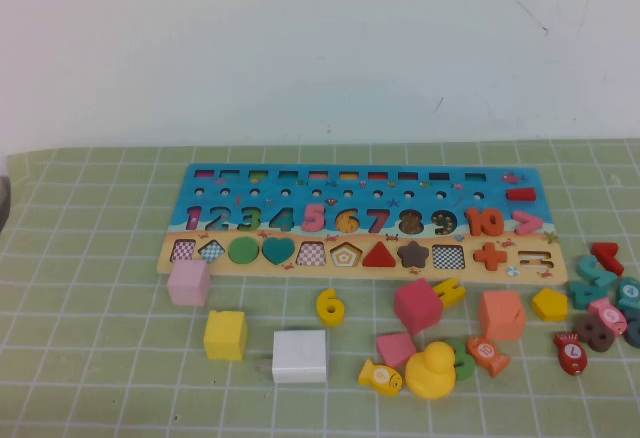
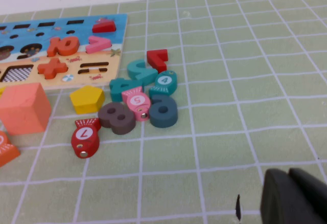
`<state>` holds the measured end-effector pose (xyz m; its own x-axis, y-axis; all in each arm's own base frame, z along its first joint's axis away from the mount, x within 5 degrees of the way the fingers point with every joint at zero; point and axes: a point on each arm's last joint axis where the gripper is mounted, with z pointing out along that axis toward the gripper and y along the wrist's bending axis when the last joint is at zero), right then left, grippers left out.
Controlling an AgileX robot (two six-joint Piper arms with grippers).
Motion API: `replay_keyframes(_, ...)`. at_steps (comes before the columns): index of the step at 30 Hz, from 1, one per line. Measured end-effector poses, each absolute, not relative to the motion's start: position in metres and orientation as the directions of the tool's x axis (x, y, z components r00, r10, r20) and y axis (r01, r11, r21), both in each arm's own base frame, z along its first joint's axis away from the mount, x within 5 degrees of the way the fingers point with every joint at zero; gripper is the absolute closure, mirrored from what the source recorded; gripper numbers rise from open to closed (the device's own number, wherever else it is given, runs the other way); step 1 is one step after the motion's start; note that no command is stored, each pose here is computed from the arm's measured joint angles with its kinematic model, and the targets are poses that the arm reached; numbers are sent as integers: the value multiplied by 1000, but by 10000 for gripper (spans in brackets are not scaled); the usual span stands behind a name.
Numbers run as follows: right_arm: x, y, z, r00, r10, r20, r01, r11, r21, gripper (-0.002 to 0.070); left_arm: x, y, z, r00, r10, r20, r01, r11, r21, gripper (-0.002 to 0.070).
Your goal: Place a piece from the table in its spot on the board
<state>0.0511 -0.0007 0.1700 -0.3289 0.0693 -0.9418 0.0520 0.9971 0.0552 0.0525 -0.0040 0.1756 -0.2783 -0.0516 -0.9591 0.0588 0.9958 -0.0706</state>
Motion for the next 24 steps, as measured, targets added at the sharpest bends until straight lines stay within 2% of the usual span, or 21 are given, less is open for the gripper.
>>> replay_keyframes(10, 51, -1, 170, -329, 69, -942, 52, 997, 55, 678, 53, -3, 176, -276, 1, -961, 58, 998, -15, 677)
replay_keyframes(24, 51, -1, 170, -329, 69, -942, 52, 997, 55, 678, 53, -3, 176, -275, 3, -961, 58, 998, -13, 677)
